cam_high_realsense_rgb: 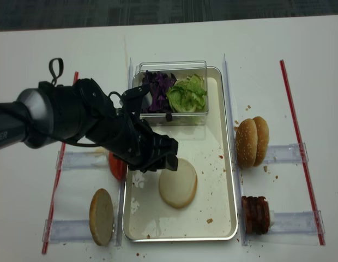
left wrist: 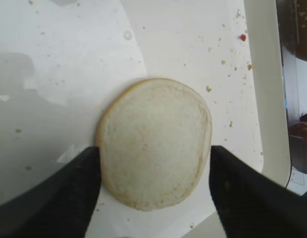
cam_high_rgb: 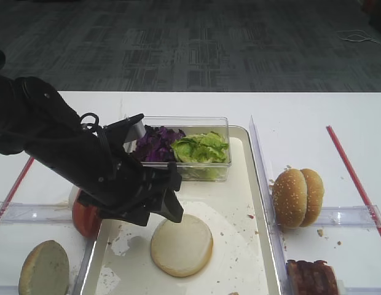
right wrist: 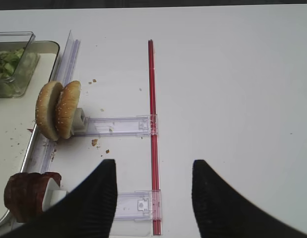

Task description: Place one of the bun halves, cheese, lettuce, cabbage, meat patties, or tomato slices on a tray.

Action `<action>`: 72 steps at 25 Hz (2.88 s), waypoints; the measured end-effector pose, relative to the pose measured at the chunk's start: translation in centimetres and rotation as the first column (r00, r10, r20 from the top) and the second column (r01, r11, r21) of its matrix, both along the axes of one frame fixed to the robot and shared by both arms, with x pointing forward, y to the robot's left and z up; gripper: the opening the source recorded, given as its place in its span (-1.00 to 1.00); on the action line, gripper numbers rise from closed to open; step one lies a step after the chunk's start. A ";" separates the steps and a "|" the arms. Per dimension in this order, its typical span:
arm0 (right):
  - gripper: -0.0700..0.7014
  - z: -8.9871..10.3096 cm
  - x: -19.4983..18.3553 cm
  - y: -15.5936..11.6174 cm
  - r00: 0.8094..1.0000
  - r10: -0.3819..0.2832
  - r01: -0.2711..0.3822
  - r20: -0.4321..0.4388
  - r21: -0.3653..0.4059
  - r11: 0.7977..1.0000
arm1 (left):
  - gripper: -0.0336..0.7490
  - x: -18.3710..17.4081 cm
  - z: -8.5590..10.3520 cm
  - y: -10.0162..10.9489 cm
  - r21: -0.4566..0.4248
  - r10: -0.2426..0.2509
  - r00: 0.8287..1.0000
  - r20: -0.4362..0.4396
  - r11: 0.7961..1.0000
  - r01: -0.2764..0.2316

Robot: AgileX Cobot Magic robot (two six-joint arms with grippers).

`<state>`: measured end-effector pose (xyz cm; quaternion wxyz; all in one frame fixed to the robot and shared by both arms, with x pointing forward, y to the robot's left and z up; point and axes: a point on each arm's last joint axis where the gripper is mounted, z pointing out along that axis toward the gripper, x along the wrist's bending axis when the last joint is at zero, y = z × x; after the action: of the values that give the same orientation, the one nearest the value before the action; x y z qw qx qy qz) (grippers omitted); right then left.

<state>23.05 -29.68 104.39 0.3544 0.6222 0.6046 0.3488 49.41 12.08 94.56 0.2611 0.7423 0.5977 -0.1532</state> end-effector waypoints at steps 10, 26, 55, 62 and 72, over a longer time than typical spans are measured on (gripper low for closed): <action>0.21 0.0 0.0 0.0 1.000 0.000 0.000 0.000 0.000 1.000 | 0.36 0.1 0.0 0.1 0.011 0.014 1.000 0.009 1.000 -0.014; 0.21 0.0 0.0 0.0 1.000 0.000 0.000 0.000 0.000 1.000 | 0.36 -4.2 10.9 1.8 -0.161 -0.018 0.961 0.276 0.985 0.065; 0.21 0.0 0.0 0.0 1.000 0.000 0.000 -0.002 0.000 1.000 | 0.36 -5.9 11.4 8.2 0.431 -0.041 0.953 0.299 0.897 -0.096; 0.21 0.0 0.0 0.0 1.000 0.000 0.000 -0.002 0.000 1.000 | 0.36 -4.9 11.4 11.5 0.510 0.100 0.945 0.313 0.821 -0.256; 0.21 0.0 0.0 0.0 1.000 0.000 0.000 -0.002 0.000 1.000 | 0.36 -4.3 11.2 17.7 0.557 0.294 0.914 0.281 0.725 -0.405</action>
<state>23.04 -29.67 104.38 0.3538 0.6225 0.6049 0.3483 45.16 29.77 105.79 0.0854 0.6701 0.7191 0.1627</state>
